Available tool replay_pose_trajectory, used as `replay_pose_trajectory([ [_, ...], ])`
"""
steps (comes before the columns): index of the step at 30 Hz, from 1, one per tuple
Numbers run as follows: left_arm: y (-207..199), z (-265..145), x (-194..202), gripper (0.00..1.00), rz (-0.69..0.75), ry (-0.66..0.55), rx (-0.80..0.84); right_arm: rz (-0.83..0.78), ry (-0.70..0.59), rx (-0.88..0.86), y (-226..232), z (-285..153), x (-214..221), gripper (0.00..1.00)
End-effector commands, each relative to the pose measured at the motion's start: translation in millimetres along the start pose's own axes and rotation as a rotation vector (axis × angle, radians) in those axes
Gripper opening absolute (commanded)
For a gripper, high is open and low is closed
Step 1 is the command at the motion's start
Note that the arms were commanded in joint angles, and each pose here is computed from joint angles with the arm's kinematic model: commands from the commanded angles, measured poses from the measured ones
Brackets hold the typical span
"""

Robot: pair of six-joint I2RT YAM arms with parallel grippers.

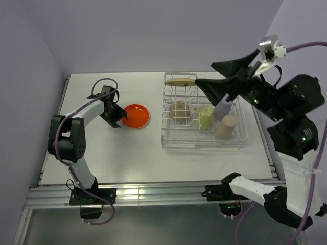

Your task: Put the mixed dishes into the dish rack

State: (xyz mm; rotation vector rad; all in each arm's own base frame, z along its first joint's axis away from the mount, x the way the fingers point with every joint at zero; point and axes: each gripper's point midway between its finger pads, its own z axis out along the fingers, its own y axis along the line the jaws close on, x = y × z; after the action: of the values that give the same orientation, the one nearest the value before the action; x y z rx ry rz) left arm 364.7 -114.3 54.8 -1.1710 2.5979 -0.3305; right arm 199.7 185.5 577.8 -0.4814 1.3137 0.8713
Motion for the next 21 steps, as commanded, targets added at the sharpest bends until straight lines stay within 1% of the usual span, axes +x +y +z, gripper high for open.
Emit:
replay_pose_trajectory([
  [1, -26, 1, -31, 0.56, 0.064, -0.108, 0.056, 0.01, 0.047, 0.058, 1, -25, 7, 1.0],
  [4, -26, 11, -35, 0.5, 0.083, -0.111, 0.042, 0.004, 0.071, 0.088, 2, -39, 10, 1.0],
  [8, -25, 22, -37, 0.49, 0.089, -0.106, 0.032, 0.014, 0.071, 0.112, 2, -49, 10, 1.0],
  [16, -25, 35, -35, 0.46, 0.107, -0.088, 0.027, 0.016, 0.09, 0.132, -1, -51, 16, 1.0],
  [19, -27, 34, -37, 0.4, 0.117, -0.092, 0.026, 0.016, 0.103, 0.129, -2, -49, 19, 1.0],
  [21, -29, 33, -38, 0.38, 0.12, -0.093, 0.028, 0.019, 0.108, 0.127, -3, -47, 21, 1.0],
])
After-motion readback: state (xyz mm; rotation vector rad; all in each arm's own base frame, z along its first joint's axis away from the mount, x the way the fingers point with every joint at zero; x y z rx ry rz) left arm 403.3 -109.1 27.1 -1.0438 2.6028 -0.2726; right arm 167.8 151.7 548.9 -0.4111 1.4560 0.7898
